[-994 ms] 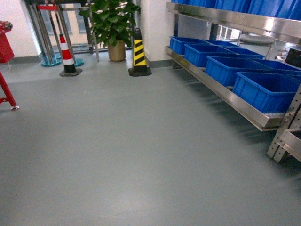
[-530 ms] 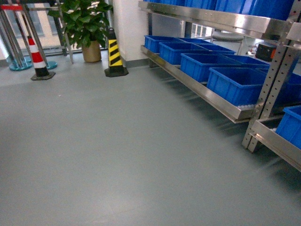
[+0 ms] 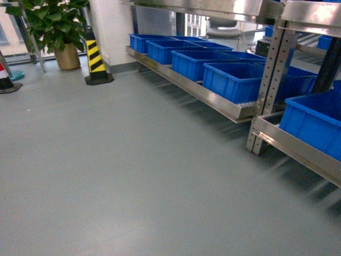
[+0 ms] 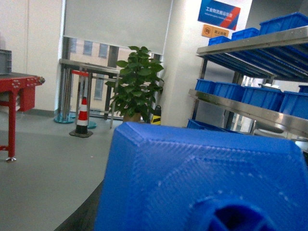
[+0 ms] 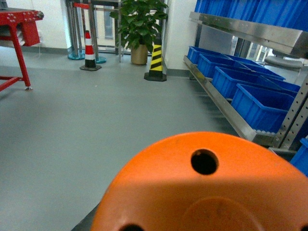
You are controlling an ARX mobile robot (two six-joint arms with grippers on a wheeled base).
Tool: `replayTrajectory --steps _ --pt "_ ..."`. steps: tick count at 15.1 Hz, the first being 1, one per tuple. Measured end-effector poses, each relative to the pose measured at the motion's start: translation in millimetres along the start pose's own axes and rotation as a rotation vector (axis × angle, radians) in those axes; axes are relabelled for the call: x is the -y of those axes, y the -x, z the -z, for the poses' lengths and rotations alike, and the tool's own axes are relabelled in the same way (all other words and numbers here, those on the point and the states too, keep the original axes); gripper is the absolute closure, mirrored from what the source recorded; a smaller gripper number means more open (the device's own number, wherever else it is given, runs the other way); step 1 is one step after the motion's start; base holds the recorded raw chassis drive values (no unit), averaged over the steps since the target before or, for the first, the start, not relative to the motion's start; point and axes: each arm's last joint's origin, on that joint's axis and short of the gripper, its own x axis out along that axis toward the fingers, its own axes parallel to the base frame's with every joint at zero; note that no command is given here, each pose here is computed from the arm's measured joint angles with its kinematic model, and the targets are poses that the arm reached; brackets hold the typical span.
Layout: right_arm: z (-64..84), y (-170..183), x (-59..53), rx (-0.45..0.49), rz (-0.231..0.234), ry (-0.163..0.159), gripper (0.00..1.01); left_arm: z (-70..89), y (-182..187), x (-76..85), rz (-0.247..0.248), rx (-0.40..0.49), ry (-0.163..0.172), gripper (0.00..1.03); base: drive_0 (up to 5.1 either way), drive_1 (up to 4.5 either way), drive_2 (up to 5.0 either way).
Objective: Sort blue parts and orange caps into right shelf containers
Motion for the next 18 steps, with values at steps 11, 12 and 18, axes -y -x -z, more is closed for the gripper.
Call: replayTrajectory --steps 11,12,18 --pt "0.1 0.0 0.0 -0.001 0.001 0.0 0.59 0.0 0.0 0.0 0.0 0.0 0.0 0.57 -1.4 -1.42 -1.4" --pt "0.0 0.0 0.0 0.0 0.001 0.0 0.59 0.0 0.0 0.0 0.0 0.0 0.0 0.57 -1.5 -1.46 -1.5" --pt "-0.1 0.0 0.0 0.001 0.001 0.0 0.59 0.0 0.0 0.0 0.0 0.0 0.001 0.57 -1.5 -1.46 -1.5"
